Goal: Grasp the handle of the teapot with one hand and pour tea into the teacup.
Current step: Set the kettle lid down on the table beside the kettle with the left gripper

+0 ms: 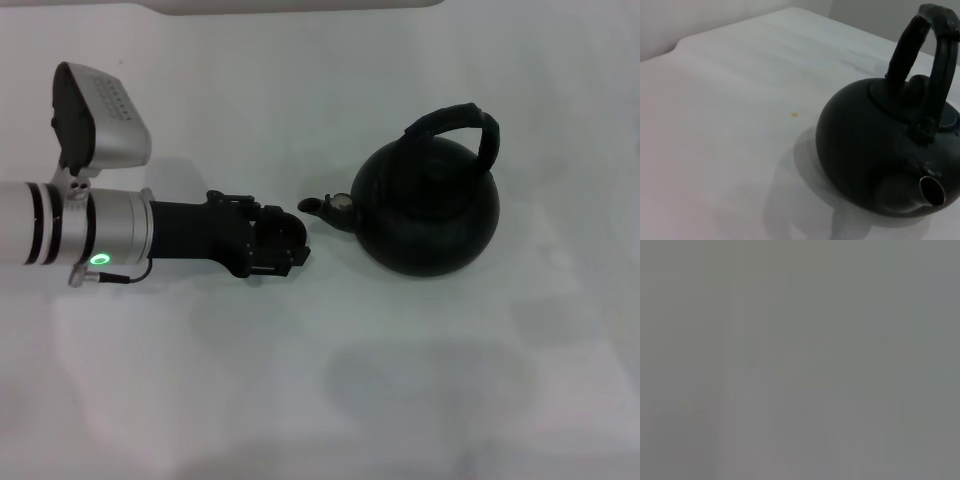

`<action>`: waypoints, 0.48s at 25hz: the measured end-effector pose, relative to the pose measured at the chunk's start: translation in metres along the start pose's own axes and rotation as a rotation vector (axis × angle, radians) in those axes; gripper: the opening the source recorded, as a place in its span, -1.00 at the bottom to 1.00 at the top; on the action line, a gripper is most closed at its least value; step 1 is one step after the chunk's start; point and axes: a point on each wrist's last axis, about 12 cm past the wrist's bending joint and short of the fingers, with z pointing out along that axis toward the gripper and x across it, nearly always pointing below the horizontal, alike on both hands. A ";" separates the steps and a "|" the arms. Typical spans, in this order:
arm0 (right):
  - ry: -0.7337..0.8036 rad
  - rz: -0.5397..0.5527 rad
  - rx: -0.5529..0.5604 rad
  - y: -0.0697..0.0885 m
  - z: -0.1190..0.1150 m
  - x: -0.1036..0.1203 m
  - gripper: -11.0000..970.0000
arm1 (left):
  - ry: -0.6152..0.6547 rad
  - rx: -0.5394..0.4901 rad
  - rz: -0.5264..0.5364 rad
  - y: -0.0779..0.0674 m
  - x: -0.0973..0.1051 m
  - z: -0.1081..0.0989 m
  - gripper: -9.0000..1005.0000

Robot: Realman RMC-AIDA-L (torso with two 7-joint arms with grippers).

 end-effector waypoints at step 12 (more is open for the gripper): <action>0.001 -0.002 0.000 0.000 0.001 0.000 0.56 | 0.026 -0.019 0.077 -0.002 0.007 0.006 0.40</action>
